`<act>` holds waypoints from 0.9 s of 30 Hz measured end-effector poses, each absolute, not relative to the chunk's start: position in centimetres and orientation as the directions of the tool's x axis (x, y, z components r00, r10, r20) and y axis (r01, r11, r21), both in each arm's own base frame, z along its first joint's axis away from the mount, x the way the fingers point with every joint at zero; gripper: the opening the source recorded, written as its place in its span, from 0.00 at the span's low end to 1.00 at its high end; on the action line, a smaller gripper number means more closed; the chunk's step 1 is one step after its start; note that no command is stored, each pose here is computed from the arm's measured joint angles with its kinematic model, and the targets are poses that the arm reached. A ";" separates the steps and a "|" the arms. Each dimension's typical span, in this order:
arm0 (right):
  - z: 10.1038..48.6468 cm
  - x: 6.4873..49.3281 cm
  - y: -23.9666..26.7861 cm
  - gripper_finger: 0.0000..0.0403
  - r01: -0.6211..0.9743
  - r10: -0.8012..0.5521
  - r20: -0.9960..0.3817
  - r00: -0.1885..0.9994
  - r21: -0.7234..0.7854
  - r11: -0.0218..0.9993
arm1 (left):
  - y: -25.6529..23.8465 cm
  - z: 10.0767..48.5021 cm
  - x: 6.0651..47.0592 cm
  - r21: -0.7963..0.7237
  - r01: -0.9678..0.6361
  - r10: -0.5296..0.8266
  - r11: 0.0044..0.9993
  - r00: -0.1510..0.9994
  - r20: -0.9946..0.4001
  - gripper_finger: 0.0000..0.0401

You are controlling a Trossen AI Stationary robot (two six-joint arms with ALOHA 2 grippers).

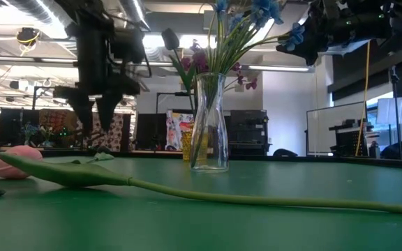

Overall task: Sort flowers into vase by color
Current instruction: Put the black flowers into the yellow vase

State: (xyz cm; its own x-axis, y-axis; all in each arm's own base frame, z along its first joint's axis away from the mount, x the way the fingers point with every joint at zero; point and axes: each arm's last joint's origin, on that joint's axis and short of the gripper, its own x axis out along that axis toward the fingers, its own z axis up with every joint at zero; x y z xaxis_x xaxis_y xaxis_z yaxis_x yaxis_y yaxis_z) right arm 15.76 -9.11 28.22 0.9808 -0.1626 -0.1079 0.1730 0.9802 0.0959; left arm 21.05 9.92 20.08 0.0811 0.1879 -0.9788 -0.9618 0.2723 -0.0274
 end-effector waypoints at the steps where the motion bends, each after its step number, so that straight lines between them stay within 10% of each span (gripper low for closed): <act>1: 28.2 15.8 -9.1 0.40 0.168 -0.157 -0.108 0.982 0.097 0.981 | 10.0 19.6 21.2 -0.017 -0.962 0.172 0.272 0.066 -0.983 0.49; 27: 28.0 15.7 -9.1 0.40 0.161 -0.151 -0.124 0.981 0.078 0.984 | 14.5 14.0 21.6 0.025 -0.983 0.007 0.181 -0.024 -1.000 0.49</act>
State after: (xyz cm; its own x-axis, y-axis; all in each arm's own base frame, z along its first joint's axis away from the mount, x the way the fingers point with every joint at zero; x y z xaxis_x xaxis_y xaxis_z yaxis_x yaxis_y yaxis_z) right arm 15.75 -9.07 28.04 0.9808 -0.1506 -0.1241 0.1610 0.9838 0.0784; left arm 21.57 14.46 14.03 -0.0237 0.0068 -0.9997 -0.9833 0.1805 0.0246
